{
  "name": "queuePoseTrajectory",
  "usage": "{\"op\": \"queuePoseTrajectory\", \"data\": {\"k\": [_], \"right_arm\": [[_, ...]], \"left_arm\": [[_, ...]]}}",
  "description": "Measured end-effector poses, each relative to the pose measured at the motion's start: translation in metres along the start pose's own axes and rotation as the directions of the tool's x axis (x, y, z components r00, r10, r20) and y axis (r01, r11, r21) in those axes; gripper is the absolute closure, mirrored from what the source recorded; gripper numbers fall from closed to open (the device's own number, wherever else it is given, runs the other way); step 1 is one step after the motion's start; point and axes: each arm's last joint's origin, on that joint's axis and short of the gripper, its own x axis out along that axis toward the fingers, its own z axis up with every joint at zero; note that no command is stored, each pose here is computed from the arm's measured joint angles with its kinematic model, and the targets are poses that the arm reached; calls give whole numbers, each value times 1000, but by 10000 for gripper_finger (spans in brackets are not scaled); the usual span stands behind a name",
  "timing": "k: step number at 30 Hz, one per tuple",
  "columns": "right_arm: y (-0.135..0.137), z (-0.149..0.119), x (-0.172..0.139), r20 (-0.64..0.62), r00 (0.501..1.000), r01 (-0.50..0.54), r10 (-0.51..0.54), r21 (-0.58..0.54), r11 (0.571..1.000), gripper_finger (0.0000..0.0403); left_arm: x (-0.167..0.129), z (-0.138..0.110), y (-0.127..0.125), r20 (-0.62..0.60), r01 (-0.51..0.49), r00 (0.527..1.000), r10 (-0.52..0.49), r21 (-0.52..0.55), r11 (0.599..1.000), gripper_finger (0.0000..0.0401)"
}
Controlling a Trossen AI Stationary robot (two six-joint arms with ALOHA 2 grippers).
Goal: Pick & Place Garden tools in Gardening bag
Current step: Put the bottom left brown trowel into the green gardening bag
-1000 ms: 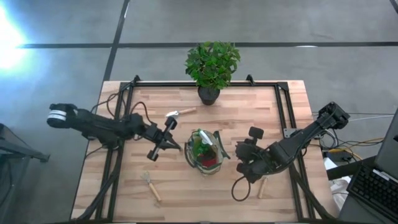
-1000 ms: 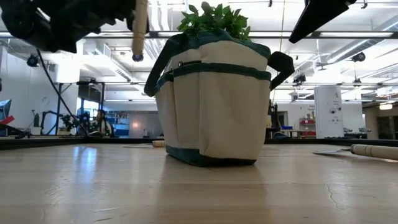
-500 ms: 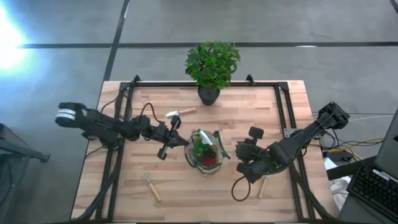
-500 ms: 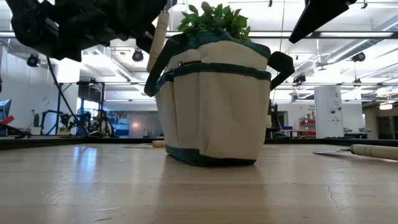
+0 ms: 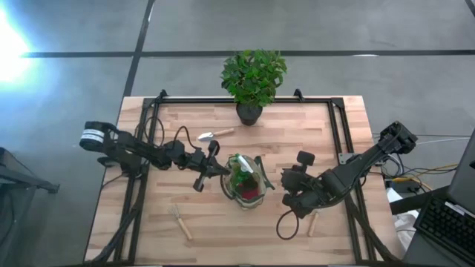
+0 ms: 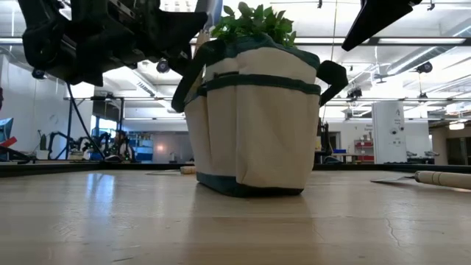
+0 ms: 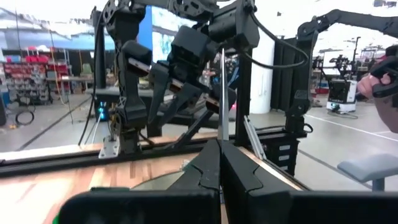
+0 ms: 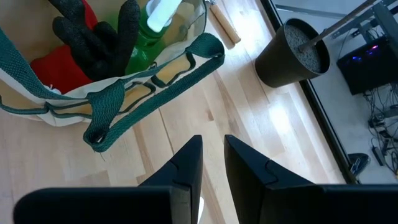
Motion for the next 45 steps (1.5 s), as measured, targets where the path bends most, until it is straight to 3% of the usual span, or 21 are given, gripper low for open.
{"op": "queuePoseTrajectory", "data": {"k": [9, 15, 22, 33, 45], "right_arm": [[0, 0, 0, 0, 1000, 0, 0, -1, 1000, 344], [0, 0, 0, 0, 1000, 0, 0, -2, 1000, 344], [0, 0, 0, -1, 1000, 0, 0, -2, 1000, 344], [0, 0, 0, -1, 1000, 0, 0, -1, 1000, 344], [0, 0, 0, -3, 1000, -2, 2, 1, 1000, 344]], "left_arm": [[8, -9, 2, 31, 15, 999, -15, 9, 1000, 401], [16, 4, 3, 94, 75, 992, -79, 48, 996, 401], [15, -10, 3, -26, 81, 996, -82, -21, 996, 401], [14, -8, 0, -15, 142, 990, -142, -19, 990, 401], [13, -12, 4, -52, 122, 991, -123, -13, 992, 401]]}}
